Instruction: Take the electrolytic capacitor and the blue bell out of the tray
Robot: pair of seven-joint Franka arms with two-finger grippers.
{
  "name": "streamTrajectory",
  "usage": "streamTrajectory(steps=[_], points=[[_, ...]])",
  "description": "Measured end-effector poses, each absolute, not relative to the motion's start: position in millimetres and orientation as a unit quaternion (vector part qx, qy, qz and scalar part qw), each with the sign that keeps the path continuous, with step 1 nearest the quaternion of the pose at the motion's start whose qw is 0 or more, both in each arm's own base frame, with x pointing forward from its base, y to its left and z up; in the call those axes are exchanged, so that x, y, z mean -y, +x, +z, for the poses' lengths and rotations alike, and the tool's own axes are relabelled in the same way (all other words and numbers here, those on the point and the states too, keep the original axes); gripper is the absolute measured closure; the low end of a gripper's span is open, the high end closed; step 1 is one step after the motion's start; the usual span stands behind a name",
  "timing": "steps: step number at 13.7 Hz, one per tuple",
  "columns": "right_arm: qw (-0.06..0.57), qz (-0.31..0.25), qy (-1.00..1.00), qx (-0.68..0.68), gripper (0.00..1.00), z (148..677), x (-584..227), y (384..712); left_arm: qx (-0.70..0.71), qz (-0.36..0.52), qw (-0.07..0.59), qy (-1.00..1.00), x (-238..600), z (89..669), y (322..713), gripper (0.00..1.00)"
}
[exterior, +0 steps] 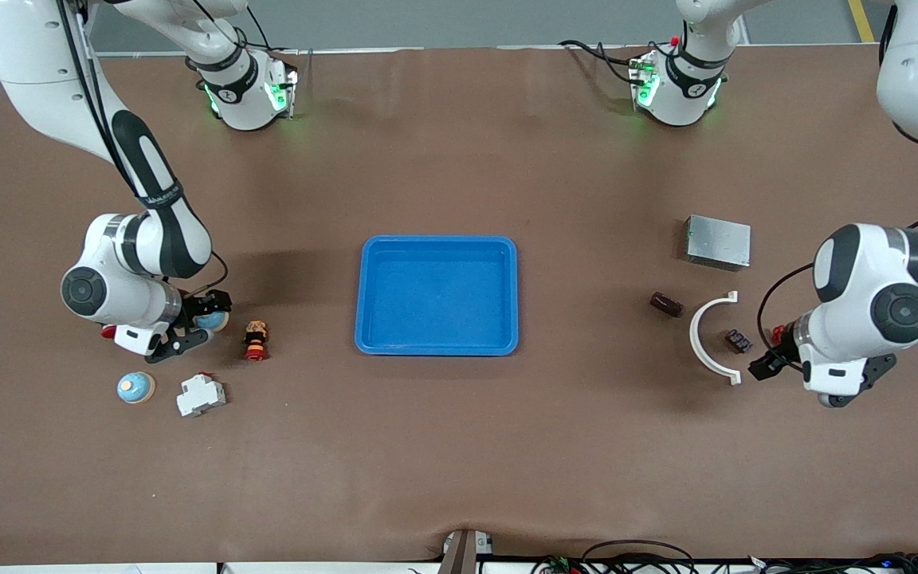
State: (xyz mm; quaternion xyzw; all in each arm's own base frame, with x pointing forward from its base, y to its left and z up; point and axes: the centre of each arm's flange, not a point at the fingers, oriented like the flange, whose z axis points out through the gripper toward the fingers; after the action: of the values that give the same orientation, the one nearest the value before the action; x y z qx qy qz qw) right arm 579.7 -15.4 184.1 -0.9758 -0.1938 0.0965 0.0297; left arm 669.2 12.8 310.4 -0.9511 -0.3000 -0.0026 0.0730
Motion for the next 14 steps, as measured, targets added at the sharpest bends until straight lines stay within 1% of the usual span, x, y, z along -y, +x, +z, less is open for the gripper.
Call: streamTrajectory(steps=[3,6,8,10,13,14], points=[[0.029,0.109,-0.984,0.137,0.0,222.4,0.8,587.4,0.27,-0.034,0.076,-0.959,-11.5,353.5,670.3,0.0],[0.016,0.106,-0.993,0.053,0.0,282.7,-50.8,586.3,0.217,-0.058,0.076,-0.972,-12.6,386.9,676.3,0.0],[0.013,0.107,-0.994,0.025,0.0,331.6,-63.2,584.5,0.191,-0.063,0.071,-0.977,-13.6,412.2,675.6,0.0],[0.011,0.117,-0.993,0.012,0.0,403.5,-48.9,590.4,0.153,-0.076,0.068,-0.983,-10.9,445.1,672.2,0.0],[-0.003,0.106,-0.994,-0.012,0.0,528.7,-8.8,598.6,0.136,-0.079,0.046,-0.986,5.0,496.7,662.8,0.0],[-0.013,0.098,-0.995,-0.017,0.0,552.1,-0.4,597.8,0.141,-0.073,0.035,-0.987,9.2,512.7,659.3,0.0]])
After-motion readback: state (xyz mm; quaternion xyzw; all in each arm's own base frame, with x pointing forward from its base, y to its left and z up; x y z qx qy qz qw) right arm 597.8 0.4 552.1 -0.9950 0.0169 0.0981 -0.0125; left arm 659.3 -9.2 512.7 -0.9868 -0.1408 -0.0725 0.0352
